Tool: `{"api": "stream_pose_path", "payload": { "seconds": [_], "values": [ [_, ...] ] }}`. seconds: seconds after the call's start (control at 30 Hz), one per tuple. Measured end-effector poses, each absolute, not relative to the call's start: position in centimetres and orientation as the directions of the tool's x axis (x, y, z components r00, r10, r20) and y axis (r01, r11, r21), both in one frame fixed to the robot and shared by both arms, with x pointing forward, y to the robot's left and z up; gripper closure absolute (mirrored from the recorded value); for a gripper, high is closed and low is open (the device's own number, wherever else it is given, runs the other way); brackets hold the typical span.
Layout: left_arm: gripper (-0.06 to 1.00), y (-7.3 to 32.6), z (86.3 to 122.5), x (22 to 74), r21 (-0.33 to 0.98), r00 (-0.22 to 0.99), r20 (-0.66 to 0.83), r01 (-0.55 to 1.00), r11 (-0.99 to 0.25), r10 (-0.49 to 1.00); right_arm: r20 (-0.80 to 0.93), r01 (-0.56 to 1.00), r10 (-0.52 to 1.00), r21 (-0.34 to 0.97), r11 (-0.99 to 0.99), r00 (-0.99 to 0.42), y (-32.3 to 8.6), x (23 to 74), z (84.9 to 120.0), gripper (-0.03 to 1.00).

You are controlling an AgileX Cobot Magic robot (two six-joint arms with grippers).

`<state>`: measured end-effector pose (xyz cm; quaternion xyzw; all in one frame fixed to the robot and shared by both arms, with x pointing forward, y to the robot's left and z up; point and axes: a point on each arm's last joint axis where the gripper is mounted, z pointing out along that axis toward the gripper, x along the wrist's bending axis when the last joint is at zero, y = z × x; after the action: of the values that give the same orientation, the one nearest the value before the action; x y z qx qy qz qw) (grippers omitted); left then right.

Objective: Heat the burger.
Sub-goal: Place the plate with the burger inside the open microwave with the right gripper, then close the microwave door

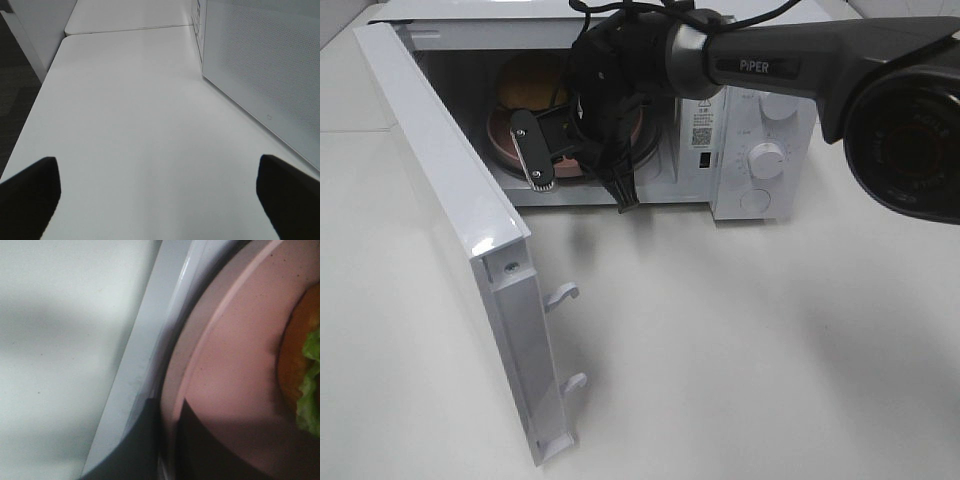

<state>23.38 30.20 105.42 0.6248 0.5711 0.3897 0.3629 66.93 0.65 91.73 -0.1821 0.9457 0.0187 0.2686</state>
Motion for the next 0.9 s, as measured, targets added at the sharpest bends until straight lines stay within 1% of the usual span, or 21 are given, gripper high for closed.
{"api": "stream_pose_path", "payload": {
  "seconds": [0.3, 0.4, 0.43, 0.47, 0.5, 0.53, 0.57, 0.6, 0.63, 0.67, 0.7, 0.73, 0.77, 0.8, 0.83, 0.87, 0.9],
  "values": [
    [-0.04, 30.20, 105.42, 23.38, 0.899, 0.044, 0.072, 0.431, -0.084, 0.996, -0.512, -0.341, -0.319, -0.055, 0.939, -0.797, 0.40, 67.10, 91.62, 0.90],
    [-0.04, 30.20, 105.42, 23.38, 0.899, 0.044, 0.072, 0.431, -0.084, 0.996, -0.519, -0.325, -0.298, -0.039, 0.945, -0.802, 0.47, 67.13, 91.64, 0.87],
    [-0.04, 30.20, 105.42, 23.38, 0.899, 0.044, 0.072, 0.431, -0.084, 0.996, -0.529, -0.315, -0.280, -0.026, 0.949, -0.801, 0.55, 67.21, 91.75, 0.83],
    [-0.04, 30.20, 105.42, 23.38, 0.899, 0.044, 0.072, 0.431, -0.084, 0.996, -0.529, -0.315, -0.280, -0.026, 0.949, -0.801, 0.55, 67.21, 91.75, 0.83],
    [-0.04, 30.20, 105.42, 23.38, 0.899, 0.044, 0.072, 0.431, -0.084, 0.996, -0.535, -0.311, -0.273, -0.020, 0.950, -0.800, 0.60, 67.25, 91.83, 0.81],
    [-0.04, 30.20, 105.42, 23.38, 0.899, 0.044, 0.072, 0.431, -0.084, 0.996, -0.542, -0.311, -0.270, -0.017, 0.950, -0.796, 0.64, 67.31, 92.04, 0.75],
    [-0.04, 30.20, 105.42, 23.38, 0.899, 0.044, 0.072, 0.431, -0.084, 0.996, -0.542, -0.311, -0.270, -0.017, 0.950, -0.796, 0.64, 67.31, 92.04, 0.75],
    [-0.04, 30.20, 105.42, 23.38, 0.899, 0.044, 0.072, 0.431, -0.084, 0.996, -0.543, -0.310, -0.268, -0.016, 0.951, -0.795, 0.65, 67.33, 92.10, 0.67],
    [-0.04, 30.20, 105.42, 23.38, 0.899, 0.044, 0.072, 0.431, -0.084, 0.996, -0.543, -0.310, -0.268, -0.016, 0.951, -0.795, 0.65, 67.33, 92.10, 0.67],
    [-0.04, 30.20, 105.42, 23.38, 0.899, 0.044, 0.072, 0.431, -0.084, 0.996, -0.541, -0.309, -0.268, -0.016, 0.951, -0.797, 0.64, 67.31, 92.08, 0.63],
    [-0.04, 30.20, 105.42, 23.38, 0.899, 0.044, 0.072, 0.431, -0.084, 0.996, -0.538, -0.307, -0.268, -0.018, 0.952, -0.800, 0.61, 67.29, 92.06, 0.55],
    [-0.04, 30.20, 105.42, 23.38, 0.899, 0.044, 0.072, 0.431, -0.084, 0.996, -0.538, -0.307, -0.268, -0.018, 0.952, -0.800, 0.61, 67.29, 92.06, 0.55],
    [-0.04, 30.20, 105.42, 23.38, 0.899, 0.044, 0.072, 0.431, -0.084, 0.996, -0.532, -0.302, -0.264, -0.016, 0.953, -0.804, 0.57, 67.24, 92.08, 0.49],
    [-0.04, 30.20, 105.42, 23.38, 0.899, 0.044, 0.072, 0.431, -0.084, 0.996, -0.532, -0.302, -0.264, -0.016, 0.953, -0.804, 0.57, 67.24, 92.08, 0.49],
    [-0.04, 30.20, 105.42, 23.38, 0.899, 0.044, 0.072, 0.431, -0.084, 0.996, -0.531, -0.299, -0.261, -0.016, 0.954, -0.806, 0.55, 67.21, 92.17, 0.46],
    [-0.04, 30.20, 105.42, 23.38, 0.899, 0.044, 0.072, 0.431, -0.084, 0.996, -0.528, -0.284, -0.245, -0.007, 0.959, -0.813, 0.49, 67.14, 92.44, 0.40],
    [-0.04, 30.20, 105.42, 23.38, 0.899, 0.044, 0.072, 0.431, -0.084, 0.996, -0.528, -0.284, -0.245, -0.007, 0.959, -0.813, 0.49, 67.14, 92.44, 0.40]
  ]
}}
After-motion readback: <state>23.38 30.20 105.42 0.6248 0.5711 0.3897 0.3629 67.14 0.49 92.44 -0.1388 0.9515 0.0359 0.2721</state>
